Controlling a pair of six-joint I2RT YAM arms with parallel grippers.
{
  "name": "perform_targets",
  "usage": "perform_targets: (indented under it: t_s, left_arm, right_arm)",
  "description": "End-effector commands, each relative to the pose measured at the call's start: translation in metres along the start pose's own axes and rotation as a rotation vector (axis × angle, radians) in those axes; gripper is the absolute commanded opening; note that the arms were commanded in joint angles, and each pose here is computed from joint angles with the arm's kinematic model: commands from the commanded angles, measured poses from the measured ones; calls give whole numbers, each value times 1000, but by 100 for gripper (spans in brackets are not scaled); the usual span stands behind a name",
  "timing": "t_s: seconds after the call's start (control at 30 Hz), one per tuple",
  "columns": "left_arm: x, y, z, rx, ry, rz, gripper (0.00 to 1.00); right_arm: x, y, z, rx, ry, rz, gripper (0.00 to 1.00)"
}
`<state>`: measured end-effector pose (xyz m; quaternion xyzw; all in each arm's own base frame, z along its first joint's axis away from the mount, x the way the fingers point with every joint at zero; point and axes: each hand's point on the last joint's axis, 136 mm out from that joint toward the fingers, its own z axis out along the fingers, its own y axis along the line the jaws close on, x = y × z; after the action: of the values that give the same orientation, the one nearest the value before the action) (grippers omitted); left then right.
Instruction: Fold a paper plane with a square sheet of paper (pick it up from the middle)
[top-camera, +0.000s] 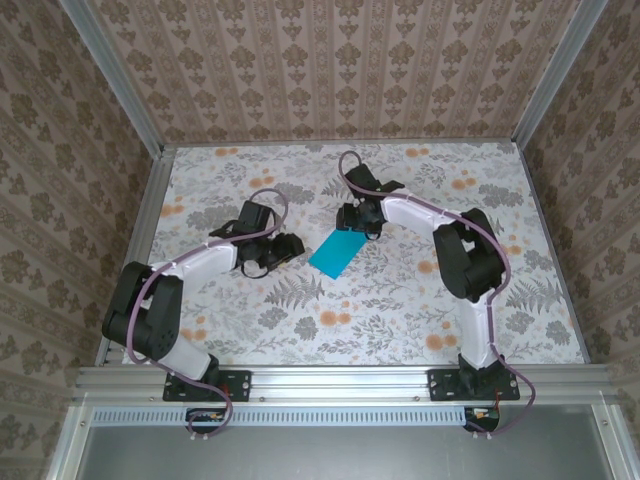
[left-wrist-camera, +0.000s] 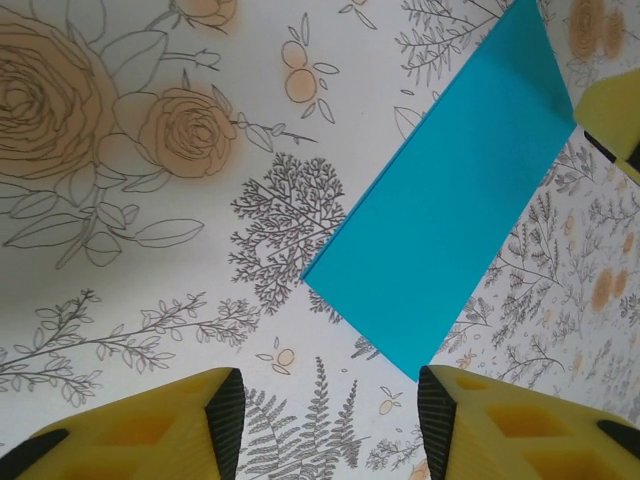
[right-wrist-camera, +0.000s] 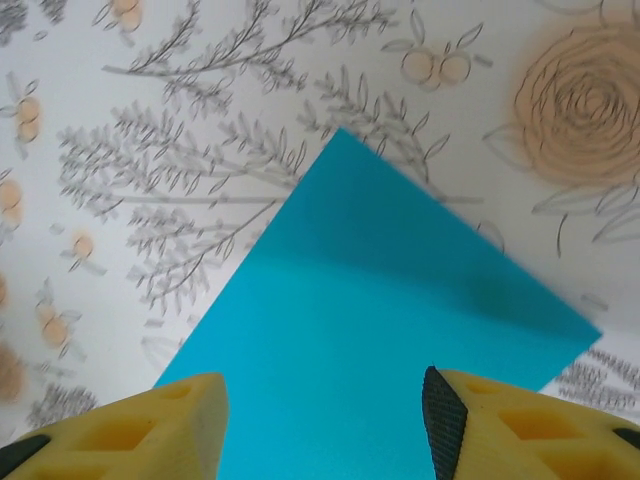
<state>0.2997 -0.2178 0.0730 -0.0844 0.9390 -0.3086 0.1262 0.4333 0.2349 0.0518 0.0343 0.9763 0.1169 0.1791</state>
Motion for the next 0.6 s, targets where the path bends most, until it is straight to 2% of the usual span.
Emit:
perform_targets:
  t_s: [0.0,0.2,0.47,0.57]
  left_arm:
    - [-3,11,-5,-20,-17,-27,53]
    - [-2,15,-8,-34,-21,-23,55]
    - [1,20,-7,-45,-18,-29,57]
    - [1,20,-7,-45,-16,-30,57]
  right_arm:
    - [9,-12,13,119,38,-34,56]
    - [28,-3,33,95,128,-171,56]
    - [85,20,41,-49,356,-601,54]
    - [98,20,37,-84,401,-690,54]
